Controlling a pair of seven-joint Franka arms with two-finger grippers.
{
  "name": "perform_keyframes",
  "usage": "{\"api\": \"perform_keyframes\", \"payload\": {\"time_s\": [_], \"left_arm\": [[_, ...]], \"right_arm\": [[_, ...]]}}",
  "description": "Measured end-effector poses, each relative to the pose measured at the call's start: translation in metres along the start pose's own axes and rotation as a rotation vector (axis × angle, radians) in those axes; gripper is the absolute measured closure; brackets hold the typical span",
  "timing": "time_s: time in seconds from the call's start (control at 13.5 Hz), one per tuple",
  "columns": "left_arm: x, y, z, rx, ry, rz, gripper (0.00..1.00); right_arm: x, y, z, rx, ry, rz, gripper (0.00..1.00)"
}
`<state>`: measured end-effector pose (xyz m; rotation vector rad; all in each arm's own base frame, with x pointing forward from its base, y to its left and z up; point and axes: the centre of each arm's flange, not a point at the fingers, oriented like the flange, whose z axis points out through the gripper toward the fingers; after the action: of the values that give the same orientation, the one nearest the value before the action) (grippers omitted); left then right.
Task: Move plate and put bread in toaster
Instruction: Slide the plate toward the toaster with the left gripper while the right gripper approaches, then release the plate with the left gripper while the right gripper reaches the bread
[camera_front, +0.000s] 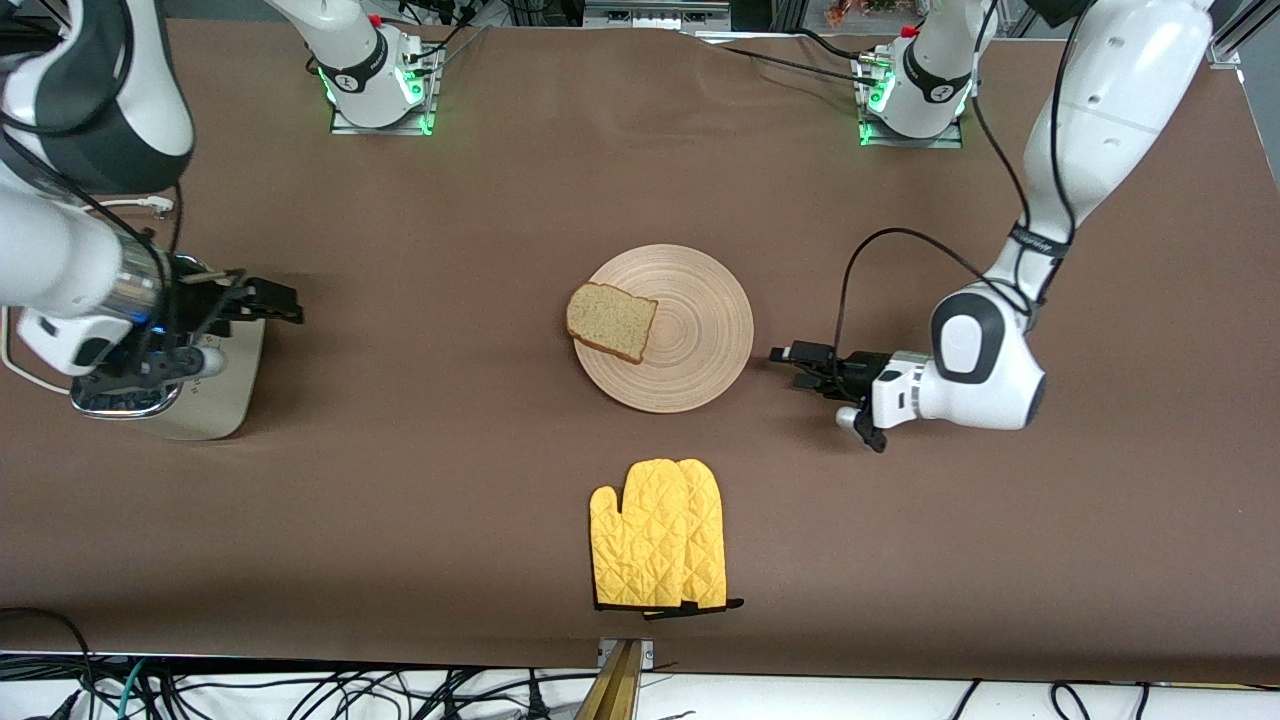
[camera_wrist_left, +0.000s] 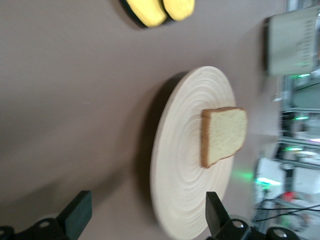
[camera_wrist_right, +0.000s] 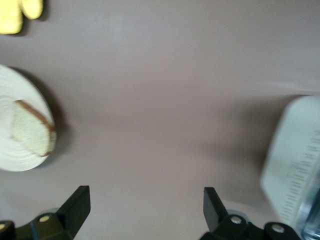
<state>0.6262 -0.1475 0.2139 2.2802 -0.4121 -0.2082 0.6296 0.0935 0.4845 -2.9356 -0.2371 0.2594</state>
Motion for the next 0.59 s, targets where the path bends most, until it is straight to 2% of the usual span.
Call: {"api": "perform_keyframes", "payload": {"time_s": [0.15, 0.3, 0.45, 0.59], "left_arm": [[-0.001, 0.024, -0.063, 0.193, -0.054, 0.025, 0.0], [-0.001, 0.058, -0.116, 0.365, -0.118, 0.01, 0.0], [-0.004, 0.091, -0.158, 0.486, -0.13, -0.025, 0.0], [-0.011, 0.118, -0.189, 0.6, -0.114, -0.027, 0.0]], "right_arm": [[0.013, -0.017, 0.037, 0.108, -0.035, 0.004, 0.0], [0.022, -0.025, 0.082, 0.18, -0.031, 0.051, 0.0], [0.021, -0.044, 0.109, 0.192, -0.052, 0.133, 0.0], [0.018, -0.065, 0.117, 0.19, -0.066, 0.178, 0.0]]}}
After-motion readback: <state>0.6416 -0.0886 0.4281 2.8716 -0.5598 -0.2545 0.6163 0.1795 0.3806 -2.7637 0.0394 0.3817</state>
